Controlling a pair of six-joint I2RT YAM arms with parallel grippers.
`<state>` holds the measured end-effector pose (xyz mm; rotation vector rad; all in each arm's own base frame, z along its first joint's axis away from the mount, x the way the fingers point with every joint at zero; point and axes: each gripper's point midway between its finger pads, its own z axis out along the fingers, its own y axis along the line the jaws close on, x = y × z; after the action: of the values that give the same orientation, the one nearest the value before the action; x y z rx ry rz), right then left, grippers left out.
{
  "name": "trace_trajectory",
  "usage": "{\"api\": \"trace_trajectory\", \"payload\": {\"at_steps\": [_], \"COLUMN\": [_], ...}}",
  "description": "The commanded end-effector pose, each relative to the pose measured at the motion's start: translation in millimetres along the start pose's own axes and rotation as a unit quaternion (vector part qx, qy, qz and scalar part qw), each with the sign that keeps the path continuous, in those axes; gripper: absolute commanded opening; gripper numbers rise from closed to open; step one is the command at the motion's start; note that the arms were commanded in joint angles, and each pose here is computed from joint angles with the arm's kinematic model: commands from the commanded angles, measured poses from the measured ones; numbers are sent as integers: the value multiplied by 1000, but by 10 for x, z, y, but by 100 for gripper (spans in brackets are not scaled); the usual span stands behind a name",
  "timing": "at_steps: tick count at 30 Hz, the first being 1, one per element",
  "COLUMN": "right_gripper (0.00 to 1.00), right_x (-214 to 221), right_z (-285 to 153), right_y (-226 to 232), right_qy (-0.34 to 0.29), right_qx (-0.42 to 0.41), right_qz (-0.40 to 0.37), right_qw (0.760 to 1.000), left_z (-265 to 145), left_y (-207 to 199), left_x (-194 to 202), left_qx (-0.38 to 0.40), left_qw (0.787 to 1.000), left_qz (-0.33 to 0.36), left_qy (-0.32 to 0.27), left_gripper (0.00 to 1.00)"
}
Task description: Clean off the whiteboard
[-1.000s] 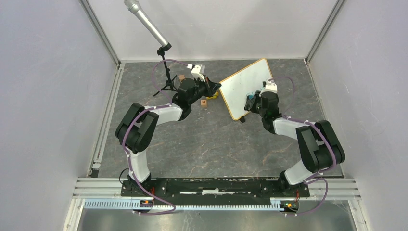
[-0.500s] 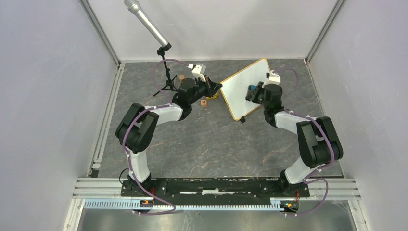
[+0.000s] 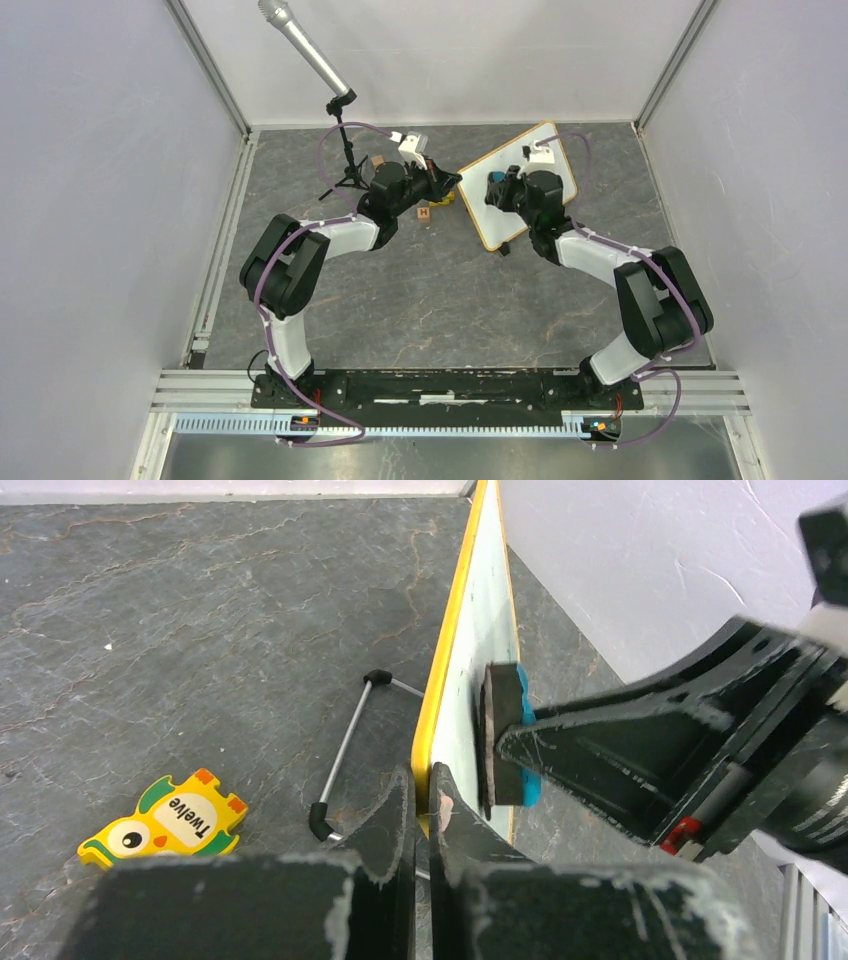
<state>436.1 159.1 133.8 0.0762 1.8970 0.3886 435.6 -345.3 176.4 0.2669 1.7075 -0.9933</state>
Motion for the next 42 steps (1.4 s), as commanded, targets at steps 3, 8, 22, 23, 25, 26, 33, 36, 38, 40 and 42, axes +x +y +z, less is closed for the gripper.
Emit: {"api": "trace_trajectory", "payload": {"at_steps": [3,8,22,23,25,26,33,36,38,40,42], "right_gripper": [14,14,15,15,14,14,13,13,13,14,14], "right_x": [-333,147,-686,-787,-874,-880,67,347,319,143,-45], "right_z": [155,69,31,62,169,225,236,36,-15,1,33], "right_y": [-105,-818,-80,-35,-53,-84,-760,-1073,-1145,-1086,-926], "right_qy": [-30,23,-64,-74,-75,-71,15,36,31,17,7], "right_qx": [0,72,-58,-64,-56,-52,3,44,52,41,16], "right_qz": [16,43,41,48,57,61,105,119,121,110,88], "right_qw": [999,996,995,994,994,994,994,991,991,993,996], "left_z": [-61,-58,-52,-49,-44,-40,-66,-67,-65,-68,-75], "left_y": [-258,-250,-244,-253,-239,-230,-222,-218,-210,-220,-215], "left_x": [308,315,305,301,312,316,307,305,305,308,316], "left_qx": [48,47,46,47,45,44,38,37,36,37,36], "left_qw": [997,997,997,997,997,997,997,997,997,997,997], "left_qz": [6,6,5,5,6,6,16,16,15,15,15], "left_qy": [64,66,65,65,67,69,71,71,71,70,71], "left_gripper": [2,2,2,2,2,2,2,2,2,2,2]}}
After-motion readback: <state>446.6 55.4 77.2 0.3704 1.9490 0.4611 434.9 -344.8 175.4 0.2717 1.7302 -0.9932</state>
